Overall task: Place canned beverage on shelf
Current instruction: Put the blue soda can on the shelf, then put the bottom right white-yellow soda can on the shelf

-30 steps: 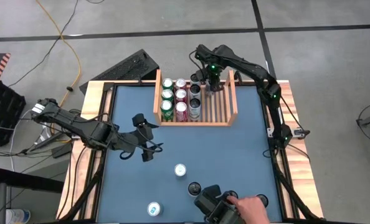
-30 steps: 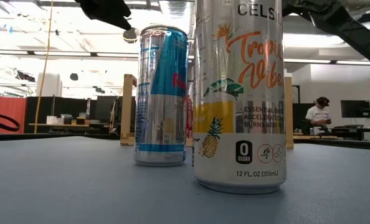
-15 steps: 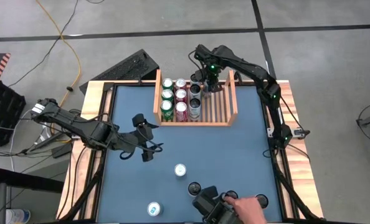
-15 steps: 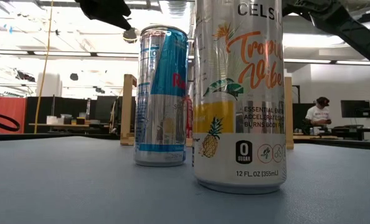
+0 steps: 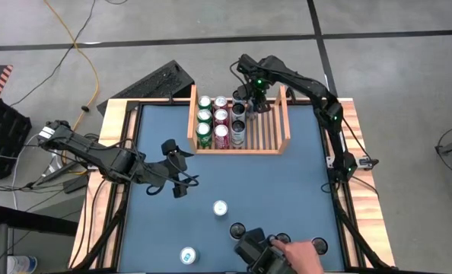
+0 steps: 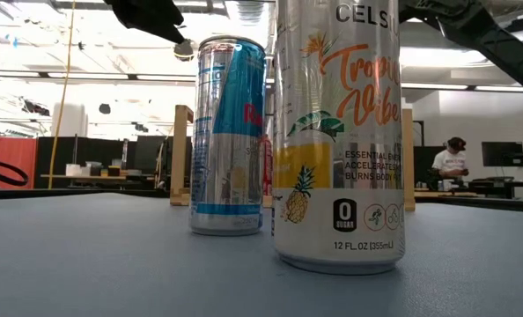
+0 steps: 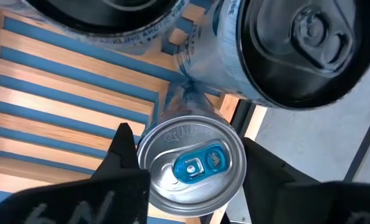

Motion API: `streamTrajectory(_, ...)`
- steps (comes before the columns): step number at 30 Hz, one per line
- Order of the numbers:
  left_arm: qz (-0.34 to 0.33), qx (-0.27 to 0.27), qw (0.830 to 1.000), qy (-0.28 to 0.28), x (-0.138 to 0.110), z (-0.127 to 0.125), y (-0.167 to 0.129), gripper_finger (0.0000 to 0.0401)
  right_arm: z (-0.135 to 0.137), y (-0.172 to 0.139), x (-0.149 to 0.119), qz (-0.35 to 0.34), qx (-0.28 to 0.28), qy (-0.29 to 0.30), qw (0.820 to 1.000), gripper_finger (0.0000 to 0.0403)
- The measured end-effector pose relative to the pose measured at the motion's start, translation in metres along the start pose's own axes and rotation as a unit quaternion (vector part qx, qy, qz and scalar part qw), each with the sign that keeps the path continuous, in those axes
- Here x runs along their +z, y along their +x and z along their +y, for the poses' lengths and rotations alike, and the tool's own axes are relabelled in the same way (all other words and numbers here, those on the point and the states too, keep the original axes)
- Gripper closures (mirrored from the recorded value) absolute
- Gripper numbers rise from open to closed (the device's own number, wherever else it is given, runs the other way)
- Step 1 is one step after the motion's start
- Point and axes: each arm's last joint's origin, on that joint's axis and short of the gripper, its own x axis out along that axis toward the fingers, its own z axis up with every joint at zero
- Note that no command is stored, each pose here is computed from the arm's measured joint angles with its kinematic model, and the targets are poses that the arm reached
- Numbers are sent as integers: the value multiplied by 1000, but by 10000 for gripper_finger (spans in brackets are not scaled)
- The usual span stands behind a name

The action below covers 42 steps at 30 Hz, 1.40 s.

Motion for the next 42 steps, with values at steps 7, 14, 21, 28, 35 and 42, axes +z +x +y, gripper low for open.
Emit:
streamTrajectory(7,-1,3,1000,3,0,0,0,60,3,0,7,-5,-5,-7,1000,235)
streamTrajectory(14,-1,5,1000,3,0,0,0,60,3,0,12,-15,-13,4,1000,218)
streamTrajectory(21,-1,5,1000,3,0,0,0,60,2,-2,12,-18,-23,28,999,187)
streamTrajectory(28,-1,3,1000,1,0,0,0,60,5,-15,11,-25,-31,29,999,175)
streamTrajectory(35,-1,3,1000,0,0,0,0,60,20,-72,2,-57,-69,66,994,175)
streamTrajectory(42,3,-18,1000,5,0,-1,0,60,75,-143,-21,-49,-18,262,964,175)
